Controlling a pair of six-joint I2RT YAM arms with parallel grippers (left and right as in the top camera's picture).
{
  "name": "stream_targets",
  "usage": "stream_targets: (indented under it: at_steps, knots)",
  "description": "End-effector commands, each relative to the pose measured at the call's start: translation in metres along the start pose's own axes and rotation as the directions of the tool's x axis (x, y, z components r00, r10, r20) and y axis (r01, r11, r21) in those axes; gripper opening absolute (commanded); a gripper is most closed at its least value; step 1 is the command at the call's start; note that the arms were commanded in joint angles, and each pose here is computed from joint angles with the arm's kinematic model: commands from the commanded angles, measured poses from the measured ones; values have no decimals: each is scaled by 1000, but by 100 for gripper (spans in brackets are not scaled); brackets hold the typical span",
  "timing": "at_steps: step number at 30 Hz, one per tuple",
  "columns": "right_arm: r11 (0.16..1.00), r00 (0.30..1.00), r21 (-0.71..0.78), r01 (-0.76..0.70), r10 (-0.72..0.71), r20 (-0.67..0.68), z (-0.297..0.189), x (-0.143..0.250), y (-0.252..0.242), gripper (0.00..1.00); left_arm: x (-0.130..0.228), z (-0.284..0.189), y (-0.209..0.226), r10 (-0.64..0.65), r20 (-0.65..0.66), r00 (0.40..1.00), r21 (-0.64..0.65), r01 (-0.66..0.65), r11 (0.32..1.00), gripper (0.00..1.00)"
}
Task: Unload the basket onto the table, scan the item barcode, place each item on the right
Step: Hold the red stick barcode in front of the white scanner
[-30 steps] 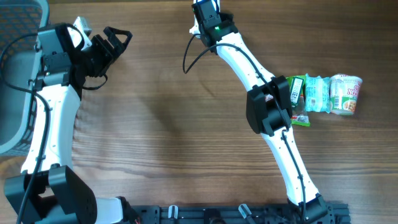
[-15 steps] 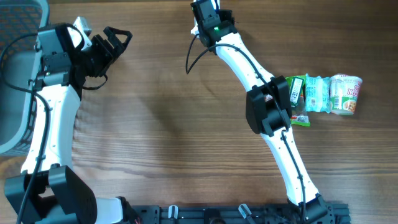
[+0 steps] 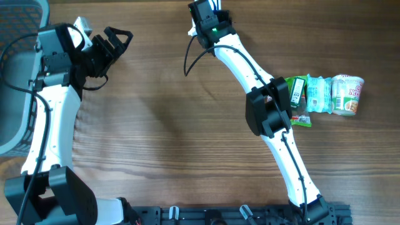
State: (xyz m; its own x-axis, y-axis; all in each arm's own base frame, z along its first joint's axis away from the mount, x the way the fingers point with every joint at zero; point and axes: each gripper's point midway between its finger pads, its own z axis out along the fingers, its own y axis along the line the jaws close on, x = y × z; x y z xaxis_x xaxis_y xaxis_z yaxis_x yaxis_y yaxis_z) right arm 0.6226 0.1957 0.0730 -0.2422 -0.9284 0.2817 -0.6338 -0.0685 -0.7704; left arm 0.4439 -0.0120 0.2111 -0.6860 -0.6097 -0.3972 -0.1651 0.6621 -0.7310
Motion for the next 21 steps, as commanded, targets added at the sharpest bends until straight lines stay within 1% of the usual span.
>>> stream_targets:
  at_steps: [1,5,8,13,18,21]
  knots:
    - [993,993,67,-101,97,69,-38,8,-50,4,-4,1,1,-1,8,1000,-5,1,1000,100]
    - [990,989,78,-118,111,94,-48,10,-61,4,-4,1,1,-1,8,1000,-5,1,1000,100]
    - [991,990,70,-111,104,91,-47,11,-59,4,-4,1,1,-1,7,1000,-5,2,1000,100]
    - [996,988,-9,-83,84,131,-45,5,-41,4,-4,1,1,-1,8,1000,-5,2,1000,100]
    - [997,994,-40,-64,67,87,-34,18,-30,4,-4,1,1,-1,8,1000,-5,2,1000,100]
    - [997,998,-49,-62,63,31,-22,34,-24,4,-4,1,1,-1,8,1000,-5,2,1000,100]
